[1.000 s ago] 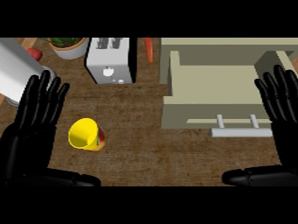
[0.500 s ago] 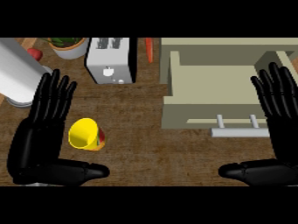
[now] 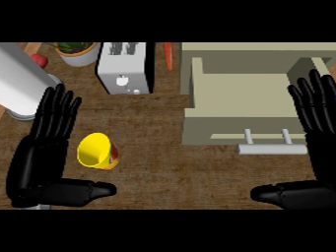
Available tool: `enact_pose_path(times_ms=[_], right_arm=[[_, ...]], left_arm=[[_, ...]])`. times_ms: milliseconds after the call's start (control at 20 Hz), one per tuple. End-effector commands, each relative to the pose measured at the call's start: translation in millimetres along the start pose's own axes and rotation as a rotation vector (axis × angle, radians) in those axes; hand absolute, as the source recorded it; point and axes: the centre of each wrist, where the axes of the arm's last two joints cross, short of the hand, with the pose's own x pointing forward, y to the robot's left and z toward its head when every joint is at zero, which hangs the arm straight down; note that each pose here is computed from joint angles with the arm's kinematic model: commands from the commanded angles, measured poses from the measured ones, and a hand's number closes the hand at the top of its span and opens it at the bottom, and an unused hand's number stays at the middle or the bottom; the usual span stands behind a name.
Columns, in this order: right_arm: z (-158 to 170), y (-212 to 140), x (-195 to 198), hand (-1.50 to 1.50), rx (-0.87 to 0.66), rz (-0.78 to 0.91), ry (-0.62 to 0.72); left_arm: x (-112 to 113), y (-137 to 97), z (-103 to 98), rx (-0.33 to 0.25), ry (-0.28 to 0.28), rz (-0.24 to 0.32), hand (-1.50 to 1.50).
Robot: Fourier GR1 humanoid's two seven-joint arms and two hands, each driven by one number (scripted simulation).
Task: Pick up the cup, place it into the drawer and close the drawer
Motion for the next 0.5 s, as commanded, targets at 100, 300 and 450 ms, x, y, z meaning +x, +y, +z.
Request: enact_pose_path(times_ms=[100, 300, 450], right_arm=[[0, 11, 17, -1.5, -0.019, -0.01, 0.0], [-3, 9, -4, -1.5, 0.0, 0.0, -0.004], [2, -11, -2, -1.5, -0.015, 0.003, -0.013]], left_arm=[[-26, 16, 10, 0.039, 0.072, -0.012, -1.5], [-47, 18, 2, 0.052, 0.1, -0.05, -1.5], [-57, 34, 40, 0.099, 0.116, -0.058, -1.5]])
